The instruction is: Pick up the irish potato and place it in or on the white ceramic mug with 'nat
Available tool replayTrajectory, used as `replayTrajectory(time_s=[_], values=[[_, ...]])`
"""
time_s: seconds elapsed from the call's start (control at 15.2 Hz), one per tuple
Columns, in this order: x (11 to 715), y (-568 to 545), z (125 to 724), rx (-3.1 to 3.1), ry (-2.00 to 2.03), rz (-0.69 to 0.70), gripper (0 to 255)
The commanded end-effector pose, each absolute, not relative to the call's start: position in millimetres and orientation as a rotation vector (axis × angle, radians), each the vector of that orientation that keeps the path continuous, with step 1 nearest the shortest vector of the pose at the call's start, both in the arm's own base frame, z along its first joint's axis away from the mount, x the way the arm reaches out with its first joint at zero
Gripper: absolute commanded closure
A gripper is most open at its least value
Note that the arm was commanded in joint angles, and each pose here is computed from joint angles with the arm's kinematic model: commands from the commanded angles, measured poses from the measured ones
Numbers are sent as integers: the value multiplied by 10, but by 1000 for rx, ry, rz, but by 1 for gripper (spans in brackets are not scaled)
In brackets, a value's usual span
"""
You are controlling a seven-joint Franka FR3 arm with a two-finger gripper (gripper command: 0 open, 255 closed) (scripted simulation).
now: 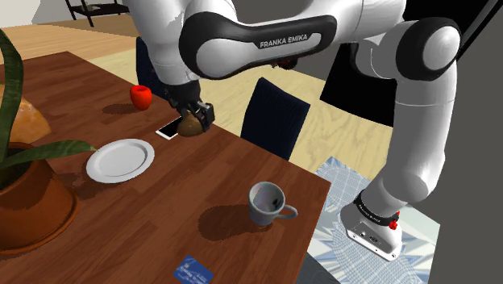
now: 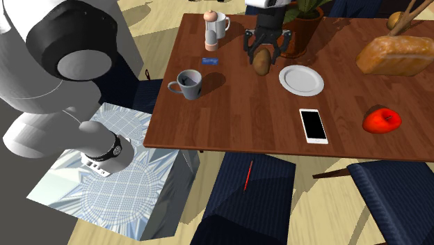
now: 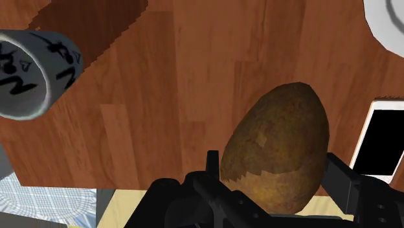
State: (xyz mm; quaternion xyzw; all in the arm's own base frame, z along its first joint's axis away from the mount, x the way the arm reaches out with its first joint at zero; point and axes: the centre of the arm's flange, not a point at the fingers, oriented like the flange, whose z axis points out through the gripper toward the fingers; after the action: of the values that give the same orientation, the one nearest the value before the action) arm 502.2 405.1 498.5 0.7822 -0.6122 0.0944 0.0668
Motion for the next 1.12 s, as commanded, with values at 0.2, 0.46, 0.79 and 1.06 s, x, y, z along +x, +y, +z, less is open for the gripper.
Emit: replayTrajectory(time_s=[0.2,0.46,0.79,1.06], values=[[4396,3938,4978,2356,-1846,285,255],[3876,3849,4986,2356,-1846,285,255],[3225,3737,4995,2356,-1846,285,255],[2705,3649,5002,2356,-1846,285,255]])
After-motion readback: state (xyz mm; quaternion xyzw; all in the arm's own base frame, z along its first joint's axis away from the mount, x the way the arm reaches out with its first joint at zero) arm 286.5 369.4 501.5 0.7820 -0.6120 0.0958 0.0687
